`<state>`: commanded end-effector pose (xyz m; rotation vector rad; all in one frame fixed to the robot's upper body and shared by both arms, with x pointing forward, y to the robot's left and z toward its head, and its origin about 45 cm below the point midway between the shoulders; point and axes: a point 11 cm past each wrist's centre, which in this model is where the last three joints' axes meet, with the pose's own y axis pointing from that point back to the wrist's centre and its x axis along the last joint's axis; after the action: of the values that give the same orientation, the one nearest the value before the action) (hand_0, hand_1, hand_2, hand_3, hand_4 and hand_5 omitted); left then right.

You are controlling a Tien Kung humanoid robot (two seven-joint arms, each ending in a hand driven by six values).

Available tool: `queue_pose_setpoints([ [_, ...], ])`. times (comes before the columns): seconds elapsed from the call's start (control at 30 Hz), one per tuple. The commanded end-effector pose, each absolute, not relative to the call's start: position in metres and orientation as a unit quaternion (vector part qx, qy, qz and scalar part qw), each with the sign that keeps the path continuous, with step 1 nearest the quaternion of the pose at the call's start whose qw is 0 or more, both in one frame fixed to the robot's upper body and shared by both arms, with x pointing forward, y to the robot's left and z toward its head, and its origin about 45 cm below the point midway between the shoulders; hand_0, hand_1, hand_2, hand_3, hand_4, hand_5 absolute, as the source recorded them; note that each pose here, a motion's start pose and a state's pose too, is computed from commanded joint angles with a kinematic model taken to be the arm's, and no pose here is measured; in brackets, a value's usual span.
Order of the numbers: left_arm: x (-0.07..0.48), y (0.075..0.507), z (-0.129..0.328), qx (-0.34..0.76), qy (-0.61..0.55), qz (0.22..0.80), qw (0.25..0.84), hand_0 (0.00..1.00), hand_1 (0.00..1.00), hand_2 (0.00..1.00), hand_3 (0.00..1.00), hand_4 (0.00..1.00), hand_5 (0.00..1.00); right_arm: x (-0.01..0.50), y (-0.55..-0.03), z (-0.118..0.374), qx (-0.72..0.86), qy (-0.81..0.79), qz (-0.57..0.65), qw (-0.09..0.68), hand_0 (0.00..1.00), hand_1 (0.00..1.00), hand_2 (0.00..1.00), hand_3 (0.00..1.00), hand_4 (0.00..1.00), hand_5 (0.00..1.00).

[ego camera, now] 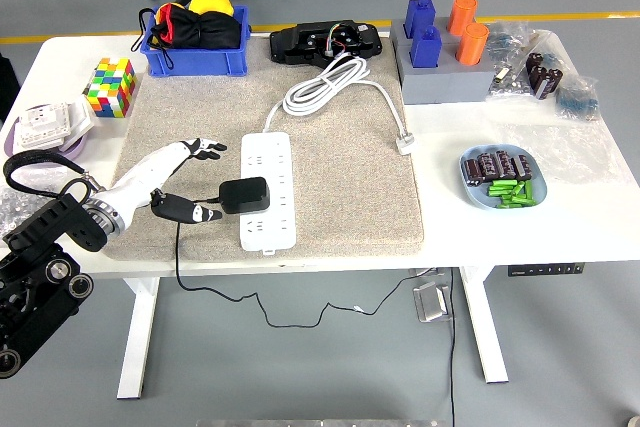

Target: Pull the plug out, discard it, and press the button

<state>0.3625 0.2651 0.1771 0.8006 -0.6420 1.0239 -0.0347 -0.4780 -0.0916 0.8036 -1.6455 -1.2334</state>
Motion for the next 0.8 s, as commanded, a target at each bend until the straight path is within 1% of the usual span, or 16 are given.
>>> queue_pose_setpoints([
  [0.17,0.362,0.258,0.171,0.375,-0.296,0.455,0.752,0.842,0.836,0.792,0.862,0.996,0.002,-0.035,-0.477,-0.092,0.325,-0.665,-0.5,0.45,0.754,0.687,0.669,0.671,0.769,0.671],
  [0.2,0.362,0.256,0.17,0.379,-0.3,0.449,0.751,0.831,0.817,0.778,0.842,0.981,0.002,-0.036,-0.477,-0.092,0.325,-0.665,-0.5,0.45,0.754,0.687,0.669,0.67,0.768,0.671],
  [0.37,0.367,0.243,0.169,0.386,-0.325,0.437,0.744,0.831,0.817,0.778,0.842,0.981,0.002,-0.036,-0.477,-0.092,0.325,-0.664,-0.5,0.451,0.754,0.687,0.669,0.67,0.768,0.671],
  [0.4,0.368,0.24,0.17,0.382,-0.325,0.437,0.746,0.827,0.787,0.739,0.822,0.967,0.002,-0.035,-0.477,-0.092,0.326,-0.664,-0.5,0.451,0.754,0.687,0.669,0.672,0.768,0.671],
  [0.57,0.372,0.229,0.171,0.379,-0.33,0.432,0.749,0.827,0.787,0.739,0.822,0.967,0.002,-0.034,-0.478,-0.092,0.326,-0.665,-0.499,0.45,0.754,0.687,0.669,0.672,0.768,0.671],
  [0.6,0.373,0.228,0.17,0.38,-0.331,0.43,0.749,0.82,0.771,0.733,0.797,0.957,0.002,-0.034,-0.477,-0.092,0.326,-0.665,-0.499,0.45,0.754,0.687,0.669,0.67,0.768,0.671],
  [0.77,0.374,0.224,0.165,0.395,-0.337,0.415,0.747,0.82,0.771,0.733,0.797,0.957,0.002,-0.035,-0.477,-0.092,0.325,-0.665,-0.5,0.45,0.754,0.687,0.669,0.67,0.768,0.671],
  [0.8,0.374,0.223,0.164,0.396,-0.337,0.414,0.747,0.799,0.74,0.711,0.776,0.935,0.002,-0.036,-0.477,-0.092,0.325,-0.664,-0.501,0.45,0.754,0.687,0.669,0.671,0.768,0.671],
])
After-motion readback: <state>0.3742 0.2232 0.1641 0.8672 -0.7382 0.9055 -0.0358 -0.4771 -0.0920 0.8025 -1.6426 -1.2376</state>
